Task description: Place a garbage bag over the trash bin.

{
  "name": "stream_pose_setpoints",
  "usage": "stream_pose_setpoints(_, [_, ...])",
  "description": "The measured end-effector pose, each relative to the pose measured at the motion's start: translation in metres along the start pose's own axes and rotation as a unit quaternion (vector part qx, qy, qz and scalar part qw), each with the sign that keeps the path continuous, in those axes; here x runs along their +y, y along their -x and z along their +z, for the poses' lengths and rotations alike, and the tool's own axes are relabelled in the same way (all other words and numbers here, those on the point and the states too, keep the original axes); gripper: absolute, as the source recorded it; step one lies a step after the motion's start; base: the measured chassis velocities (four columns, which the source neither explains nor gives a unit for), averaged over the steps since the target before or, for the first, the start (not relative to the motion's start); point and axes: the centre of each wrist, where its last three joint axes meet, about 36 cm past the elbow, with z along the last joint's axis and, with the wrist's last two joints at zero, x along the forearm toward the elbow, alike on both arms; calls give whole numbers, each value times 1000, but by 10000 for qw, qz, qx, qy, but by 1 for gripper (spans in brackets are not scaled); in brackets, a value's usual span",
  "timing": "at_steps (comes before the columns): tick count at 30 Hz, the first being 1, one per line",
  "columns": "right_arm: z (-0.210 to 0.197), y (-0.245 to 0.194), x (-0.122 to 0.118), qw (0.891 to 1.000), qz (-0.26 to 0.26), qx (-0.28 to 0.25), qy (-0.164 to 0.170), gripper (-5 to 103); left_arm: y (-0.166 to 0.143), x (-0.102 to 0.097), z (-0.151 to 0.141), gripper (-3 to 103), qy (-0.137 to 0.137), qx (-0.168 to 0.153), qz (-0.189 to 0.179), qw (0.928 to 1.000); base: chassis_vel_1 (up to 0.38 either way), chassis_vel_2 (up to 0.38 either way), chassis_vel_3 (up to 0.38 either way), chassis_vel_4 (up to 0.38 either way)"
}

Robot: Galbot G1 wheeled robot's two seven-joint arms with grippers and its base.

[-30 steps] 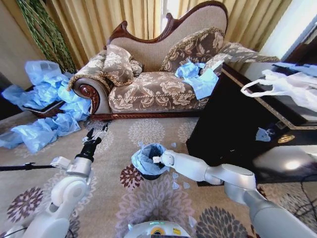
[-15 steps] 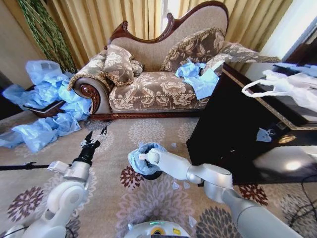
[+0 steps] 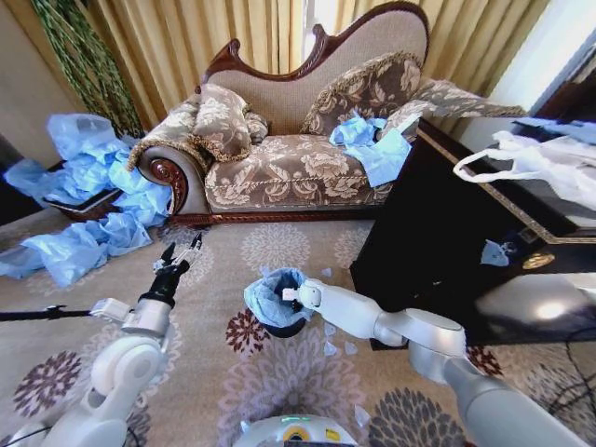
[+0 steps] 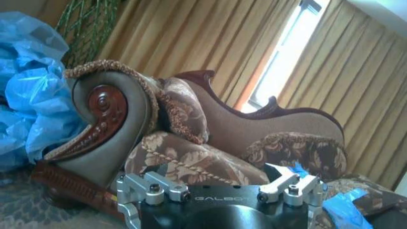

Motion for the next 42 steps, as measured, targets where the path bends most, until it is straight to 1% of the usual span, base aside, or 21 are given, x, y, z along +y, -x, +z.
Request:
stream_pose_setpoints(7, [-45, 4, -6, 9996, 60, -282, -59, 0, 2, -4, 0, 100, -33, 19, 8, 10000, 0, 0, 0, 0])
stream_pose_setpoints(13, [-30, -2, -4, 9997, 104, -207, 51, 0, 0, -3, -3, 100, -34, 18, -12, 10000, 0, 0, 0, 0])
stream_pose_setpoints(16, [-14, -18, -9, 9986, 171, -260, 437, 16, 0, -4, -4, 100, -60, 17, 2, 10000, 0, 0, 0, 0])
stream_pose_setpoints(17, [-14, -18, -9, 9986, 171, -260, 437, 16, 0, -4, -4, 100, -60, 17, 2, 10000, 0, 0, 0, 0])
stream_pose_setpoints(18, [-9, -24, -13, 9975, 169, -280, 620, 16, 0, -5, -4, 100, -71, 21, 17, 10000, 0, 0, 0, 0])
stream_pose_setpoints(21, [4, -39, -20, 9947, 170, -355, 947, 32, 0, -7, -4, 100, -85, 23, 48, 9999, 0, 0, 0, 0])
stream_pose_setpoints(24, [11, -53, -22, 9923, 160, -447, 1147, 43, 0, -7, -4, 100, -79, 26, 53, 10000, 0, 0, 0, 0])
stream_pose_setpoints(25, [15, -63, -23, 9894, 105, -545, 1345, 43, 0, -7, -5, 100, -73, 37, 62, 9999, 0, 0, 0, 0])
stream_pose_setpoints(26, [20, -71, -22, 9859, 41, -637, 1547, 48, 0, -7, -5, 100, -78, 66, 77, 9999, 0, 0, 0, 0])
stream_pose_setpoints(27, [20, -71, -22, 9859, 41, -637, 1547, 48, 0, -7, -5, 100, -78, 66, 77, 9999, 0, 0, 0, 0])
stream_pose_setpoints(28, [23, -79, -21, 9825, -19, -737, 1708, 54, -1, -7, -5, 103, -101, 112, 91, 9998, 0, 0, 0, 0])
stream_pose_setpoints(29, [28, -96, -19, 9753, -115, -942, 1994, 60, 0, -6, -5, 101, -167, 232, 109, 9995, 0, 0, 0, 0])
stream_pose_setpoints(31, [33, -124, -17, 9649, -146, -1236, 2314, 71, 3, 0, 1, 99, -154, 457, 67, 9988, 0, 0, 0, 0])
stream_pose_setpoints(32, [33, -124, -17, 9649, -146, -1236, 2314, 71, 3, 0, 1, 99, -154, 457, 67, 9988, 0, 0, 0, 0])
stream_pose_setpoints(35, [48, -172, -10, 9513, -85, -1673, 2586, 81, 10, 5, 8, 99, 7, 740, 52, 9972, 0, 0, 0, 0])
stream_pose_setpoints(36, [48, -172, -10, 9513, -85, -1673, 2586, 81, 10, 5, 8, 99, 7, 740, 52, 9972, 0, 0, 0, 0])
stream_pose_setpoints(38, [76, -213, -2, 9333, 80, -2104, 2910, 91, 17, 9, 9, 99, 177, 917, 3, 9956, 0, 0, 0, 0])
stream_pose_setpoints(39, [76, -213, -2, 9333, 80, -2104, 2910, 91, 17, 9, 9, 99, 177, 917, 3, 9956, 0, 0, 0, 0])
stream_pose_setpoints(40, [95, -238, 5, 9193, 295, -2396, 3107, 96, 20, 12, 8, 96, 277, 974, -26, 9949, 0, 0, 0, 0])
stream_pose_setpoints(41, [116, -265, 15, 9006, 533, -2742, 3330, 99, 22, 14, 7, 98, 370, 1031, -54, 9940, 0, 0, 0, 0])
stream_pose_setpoints(42, [116, -265, 15, 9006, 533, -2742, 3330, 99, 22, 14, 7, 98, 370, 1031, -54, 9940, 0, 0, 0, 0])
